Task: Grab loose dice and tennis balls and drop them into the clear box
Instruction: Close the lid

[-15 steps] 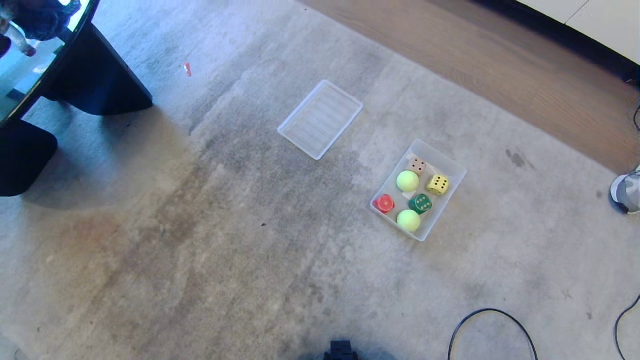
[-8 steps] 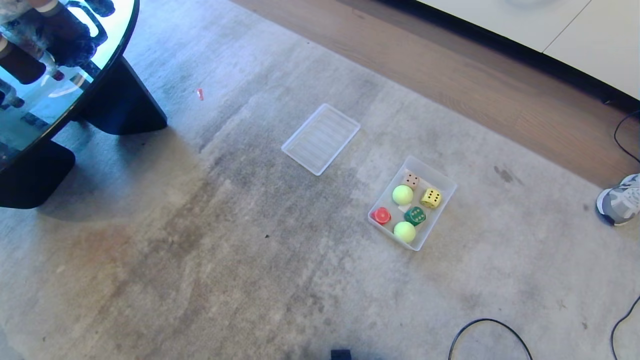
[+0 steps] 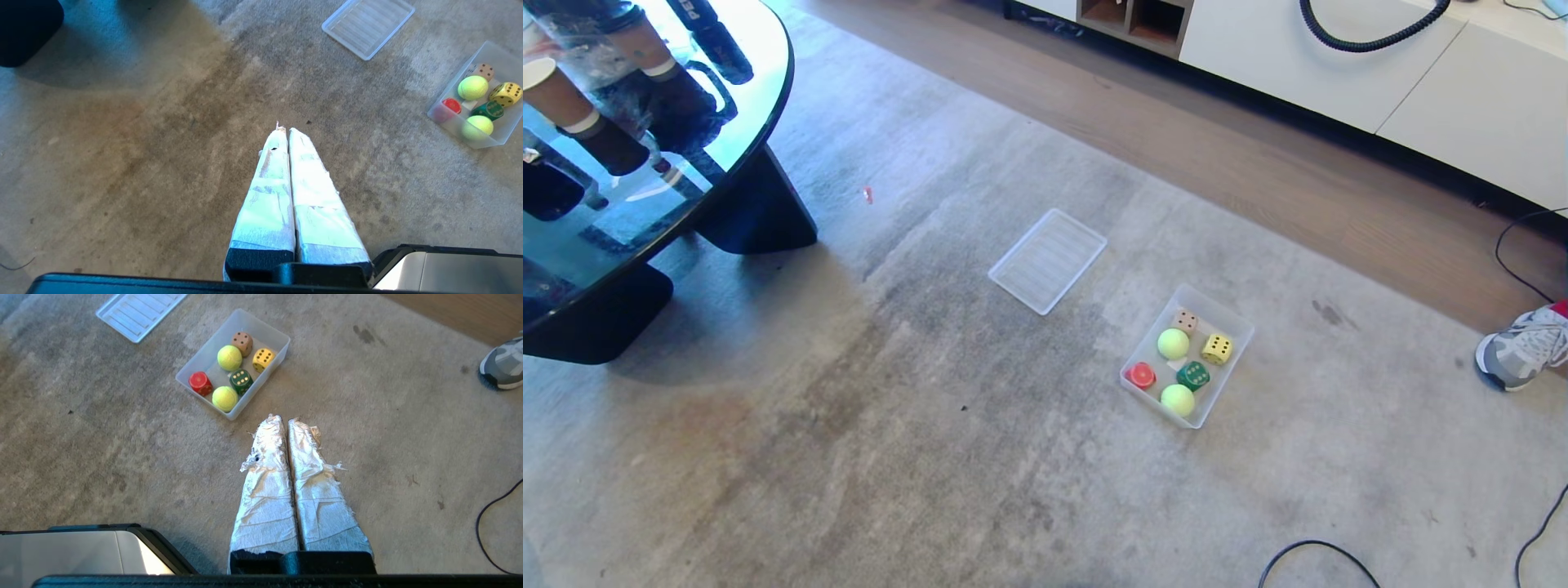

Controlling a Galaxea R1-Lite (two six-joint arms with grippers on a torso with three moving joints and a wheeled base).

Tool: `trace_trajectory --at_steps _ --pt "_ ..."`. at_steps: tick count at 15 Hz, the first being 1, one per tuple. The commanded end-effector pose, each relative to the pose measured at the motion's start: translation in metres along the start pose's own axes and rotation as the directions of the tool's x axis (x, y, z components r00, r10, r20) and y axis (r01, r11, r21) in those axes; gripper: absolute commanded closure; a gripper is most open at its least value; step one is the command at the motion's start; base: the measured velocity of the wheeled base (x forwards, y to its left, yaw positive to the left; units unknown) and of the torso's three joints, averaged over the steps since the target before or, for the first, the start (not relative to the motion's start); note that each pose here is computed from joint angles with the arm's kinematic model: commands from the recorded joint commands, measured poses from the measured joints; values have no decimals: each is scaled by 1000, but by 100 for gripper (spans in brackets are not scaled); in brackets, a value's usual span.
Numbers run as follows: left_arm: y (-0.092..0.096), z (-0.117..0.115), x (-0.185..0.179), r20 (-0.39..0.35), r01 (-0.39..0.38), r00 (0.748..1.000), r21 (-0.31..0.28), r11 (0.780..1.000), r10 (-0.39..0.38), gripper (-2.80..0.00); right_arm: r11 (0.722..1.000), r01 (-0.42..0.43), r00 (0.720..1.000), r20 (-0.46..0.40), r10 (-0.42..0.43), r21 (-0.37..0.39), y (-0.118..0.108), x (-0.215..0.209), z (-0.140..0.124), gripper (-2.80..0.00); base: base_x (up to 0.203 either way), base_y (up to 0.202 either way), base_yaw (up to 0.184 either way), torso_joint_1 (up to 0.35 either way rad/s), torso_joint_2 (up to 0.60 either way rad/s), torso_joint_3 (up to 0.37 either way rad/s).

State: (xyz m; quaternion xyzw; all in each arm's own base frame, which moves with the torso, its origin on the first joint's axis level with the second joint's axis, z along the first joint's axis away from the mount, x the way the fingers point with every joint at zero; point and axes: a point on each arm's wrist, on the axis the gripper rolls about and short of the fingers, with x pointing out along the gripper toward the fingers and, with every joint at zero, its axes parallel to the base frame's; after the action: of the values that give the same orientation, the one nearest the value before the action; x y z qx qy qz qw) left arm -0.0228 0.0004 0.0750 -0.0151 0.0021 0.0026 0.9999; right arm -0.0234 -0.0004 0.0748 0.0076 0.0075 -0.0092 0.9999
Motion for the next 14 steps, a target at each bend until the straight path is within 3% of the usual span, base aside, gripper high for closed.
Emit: trace_trajectory --at_steps 1,10,14 --pt "0 0 0 0 0 1000 0 1000 0 0 1000 0 1000 0 0 0 0 0 0 0 0 0 0 2 6 200" --pt "0 0 0 0 0 1000 -2 1000 0 0 1000 0 1000 0 0 0 0 0 0 0 0 0 0 2 5 195" --pt "0 0 0 0 4 1000 4 1000 -4 0 1000 0 1000 0 0 0 0 0 0 0 0 0 0 2 3 44"
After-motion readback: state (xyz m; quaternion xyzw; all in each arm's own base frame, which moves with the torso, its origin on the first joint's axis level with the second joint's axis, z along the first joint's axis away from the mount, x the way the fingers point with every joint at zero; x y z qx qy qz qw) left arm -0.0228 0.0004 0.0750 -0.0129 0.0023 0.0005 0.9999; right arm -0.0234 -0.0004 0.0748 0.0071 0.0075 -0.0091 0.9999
